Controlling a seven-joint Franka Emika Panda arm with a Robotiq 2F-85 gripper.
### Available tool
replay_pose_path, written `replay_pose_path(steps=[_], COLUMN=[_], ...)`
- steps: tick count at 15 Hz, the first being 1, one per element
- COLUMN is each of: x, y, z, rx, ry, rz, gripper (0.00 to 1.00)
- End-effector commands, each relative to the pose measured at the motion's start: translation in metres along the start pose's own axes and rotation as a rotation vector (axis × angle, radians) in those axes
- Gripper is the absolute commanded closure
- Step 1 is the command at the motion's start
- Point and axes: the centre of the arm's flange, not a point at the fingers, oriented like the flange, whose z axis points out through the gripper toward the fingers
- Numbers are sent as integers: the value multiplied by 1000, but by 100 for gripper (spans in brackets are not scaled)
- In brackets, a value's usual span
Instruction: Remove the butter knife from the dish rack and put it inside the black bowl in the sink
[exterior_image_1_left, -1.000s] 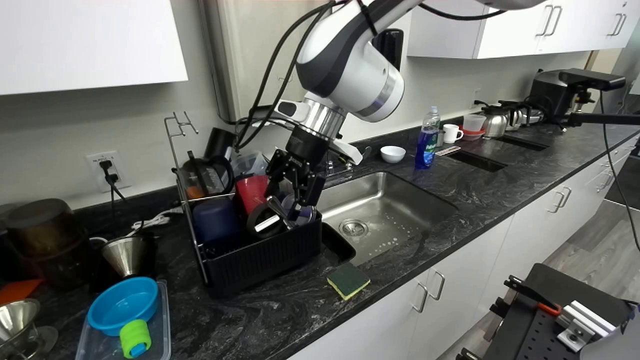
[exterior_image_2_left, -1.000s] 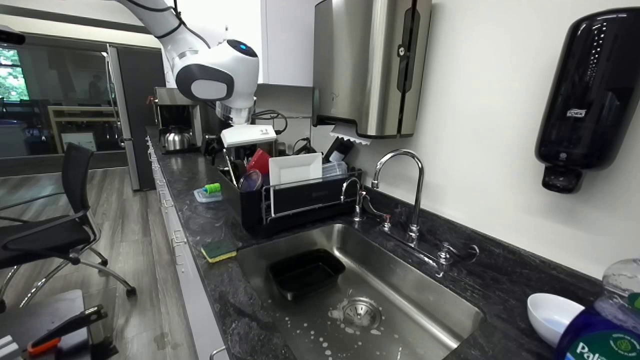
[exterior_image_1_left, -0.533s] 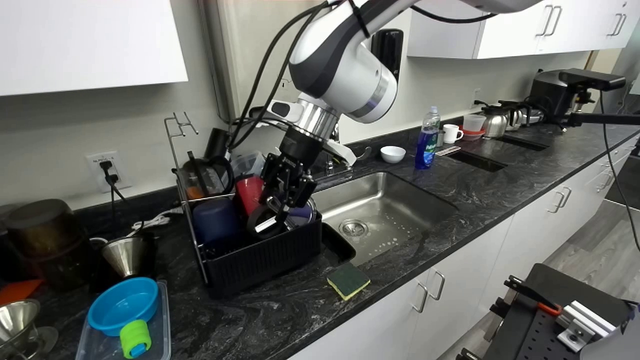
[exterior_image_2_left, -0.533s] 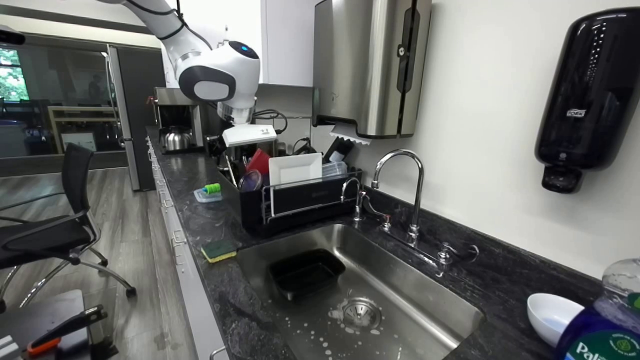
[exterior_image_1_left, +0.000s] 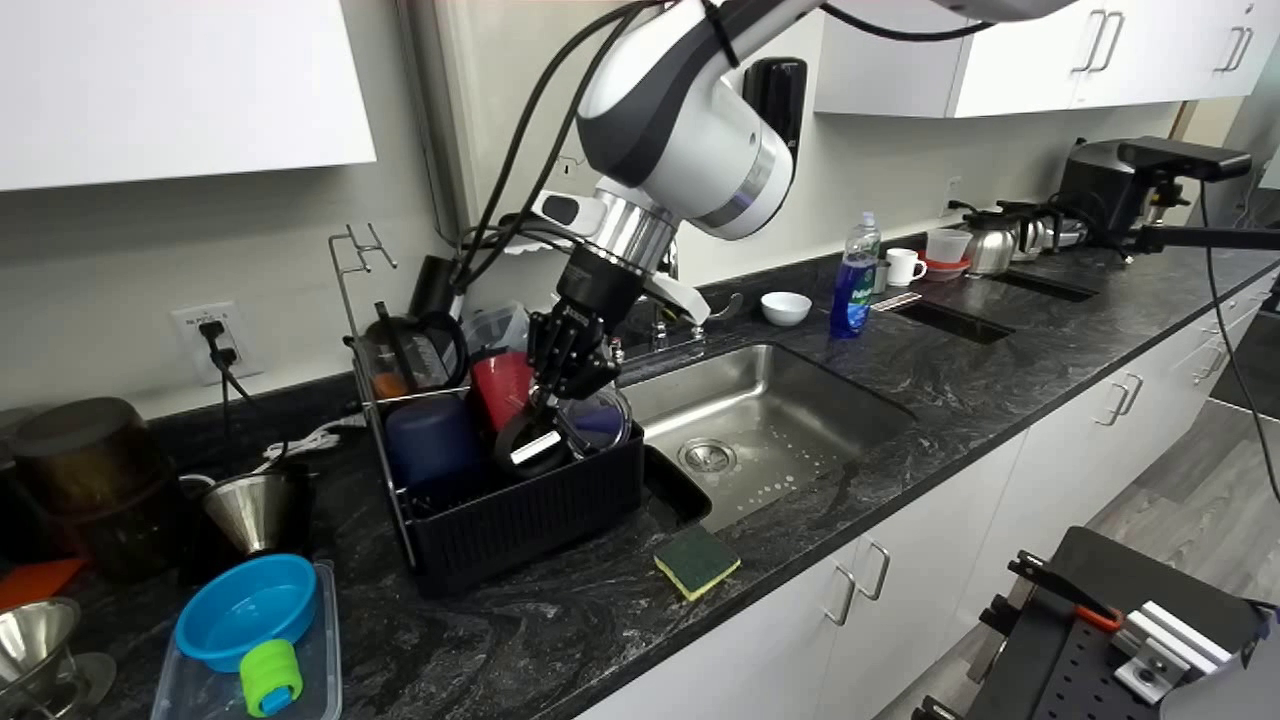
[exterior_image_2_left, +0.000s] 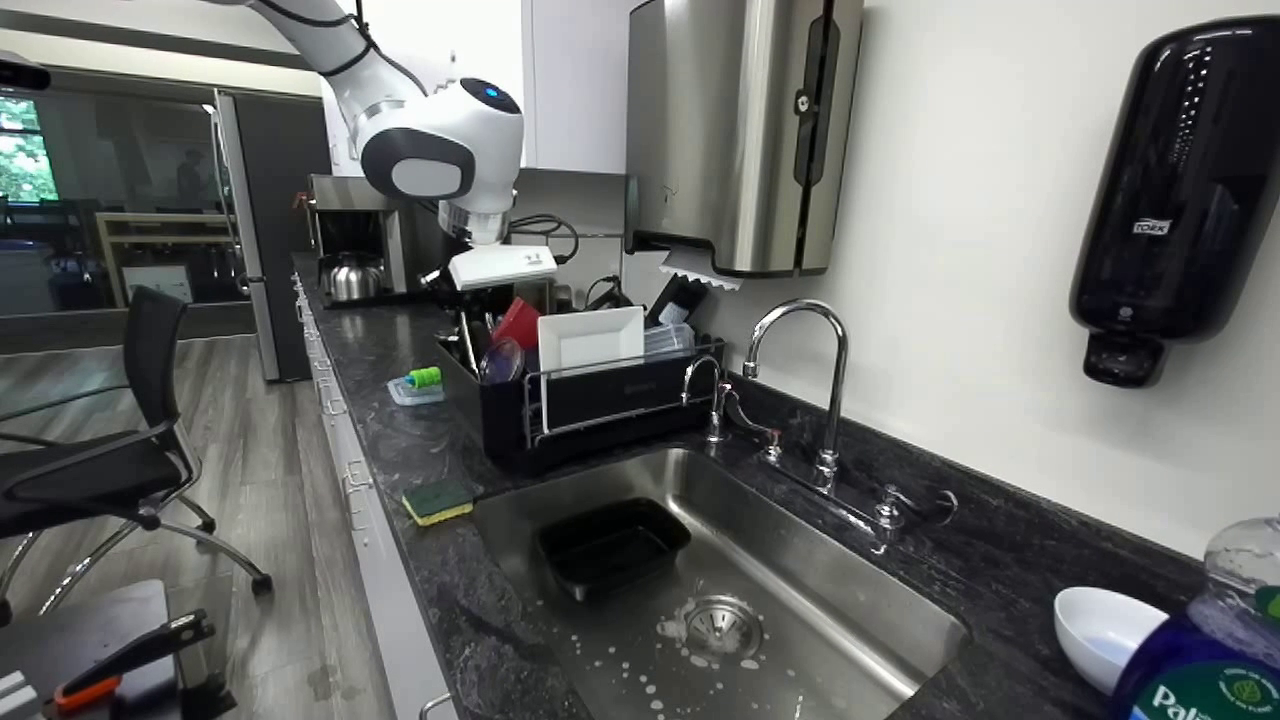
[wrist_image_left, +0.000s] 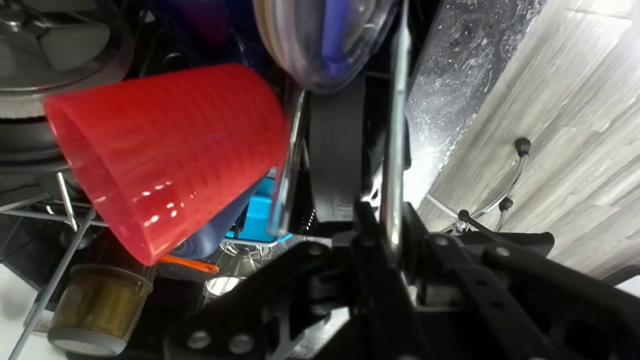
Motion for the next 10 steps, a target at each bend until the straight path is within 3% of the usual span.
replay_pose_path(steps=[1,10], x=[-4,8], y=[0,1], z=[1,-33], rx=[23,-26], ry=[15,13], rz=[-7,64], gripper=[98,97])
